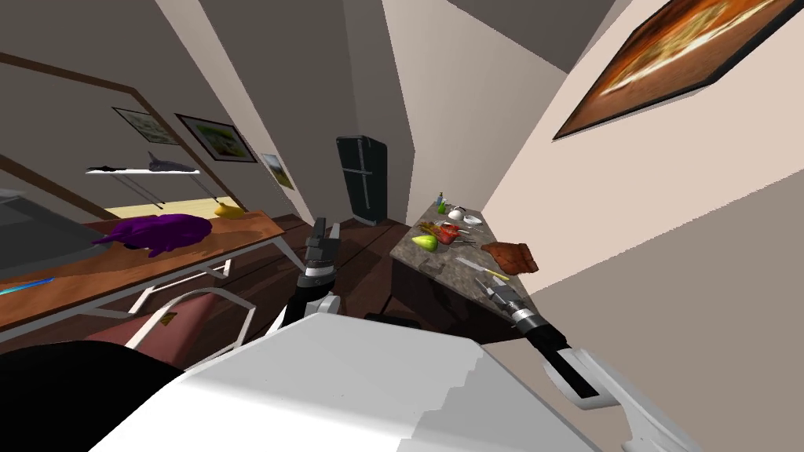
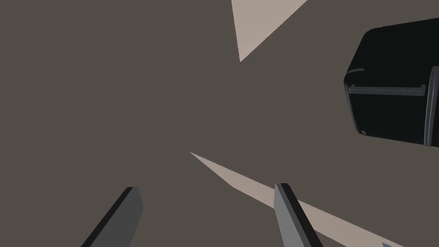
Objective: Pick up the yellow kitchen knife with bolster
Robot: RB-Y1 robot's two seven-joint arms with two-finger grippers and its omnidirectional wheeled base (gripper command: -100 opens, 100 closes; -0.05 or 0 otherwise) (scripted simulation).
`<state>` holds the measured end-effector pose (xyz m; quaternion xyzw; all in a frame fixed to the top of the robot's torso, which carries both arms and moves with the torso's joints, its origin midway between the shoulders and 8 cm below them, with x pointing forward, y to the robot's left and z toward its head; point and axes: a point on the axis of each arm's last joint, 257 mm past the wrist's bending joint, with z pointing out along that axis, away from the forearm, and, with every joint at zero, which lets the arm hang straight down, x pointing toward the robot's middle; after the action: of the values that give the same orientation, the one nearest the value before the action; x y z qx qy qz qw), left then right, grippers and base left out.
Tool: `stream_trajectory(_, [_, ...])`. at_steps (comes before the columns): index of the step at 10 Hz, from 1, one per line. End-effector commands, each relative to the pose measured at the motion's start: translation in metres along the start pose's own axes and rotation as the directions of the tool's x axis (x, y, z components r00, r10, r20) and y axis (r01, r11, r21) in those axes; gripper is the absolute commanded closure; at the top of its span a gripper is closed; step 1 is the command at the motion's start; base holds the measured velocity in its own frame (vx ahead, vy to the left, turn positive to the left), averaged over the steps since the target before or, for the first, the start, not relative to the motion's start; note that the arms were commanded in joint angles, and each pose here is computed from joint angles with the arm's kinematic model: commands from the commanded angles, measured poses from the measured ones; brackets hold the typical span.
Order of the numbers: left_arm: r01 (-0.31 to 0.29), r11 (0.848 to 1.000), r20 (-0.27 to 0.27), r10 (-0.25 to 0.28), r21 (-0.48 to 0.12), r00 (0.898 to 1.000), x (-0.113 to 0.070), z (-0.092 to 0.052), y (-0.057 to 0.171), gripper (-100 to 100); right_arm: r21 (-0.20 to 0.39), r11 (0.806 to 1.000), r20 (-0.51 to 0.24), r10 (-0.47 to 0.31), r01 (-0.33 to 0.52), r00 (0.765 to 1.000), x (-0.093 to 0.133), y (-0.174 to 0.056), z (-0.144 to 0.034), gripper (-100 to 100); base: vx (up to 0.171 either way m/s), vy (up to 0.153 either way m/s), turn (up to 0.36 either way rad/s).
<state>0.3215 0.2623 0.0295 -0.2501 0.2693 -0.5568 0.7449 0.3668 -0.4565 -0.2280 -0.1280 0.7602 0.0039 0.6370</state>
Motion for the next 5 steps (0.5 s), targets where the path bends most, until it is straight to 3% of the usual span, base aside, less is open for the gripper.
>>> stream_trajectory(1, [0.000,1.000,0.000,0.000,0.000,1.000,0.000,0.000,0.000,0,0.003,0.996,-0.076,-0.094,0.094,0.993,0.020,-0.018,-0.008,-100,0.033,0.059,0.174])
stream_trajectory(2, [0.000,1.000,0.000,0.000,0.000,1.000,0.000,0.000,0.000,0,0.004,0.995,-0.081,-0.097,0.098,0.992,0.022,-0.020,-0.008,-100,0.031,0.040,0.050])
stream_trajectory(3, [0.000,1.000,0.000,0.000,0.000,1.000,0.000,0.000,0.000,0,0.000,0.988,-0.132,-0.154,0.155,0.979,0.034,-0.033,-0.014,-100,0.025,0.036,0.108])
stream_trajectory(5, [0.000,1.000,0.000,0.000,0.000,1.000,0.000,0.000,0.000,0,-0.014,0.967,-0.228,-0.252,0.255,0.941,0.059,-0.055,-0.028,-100,0.043,0.035,0.201])
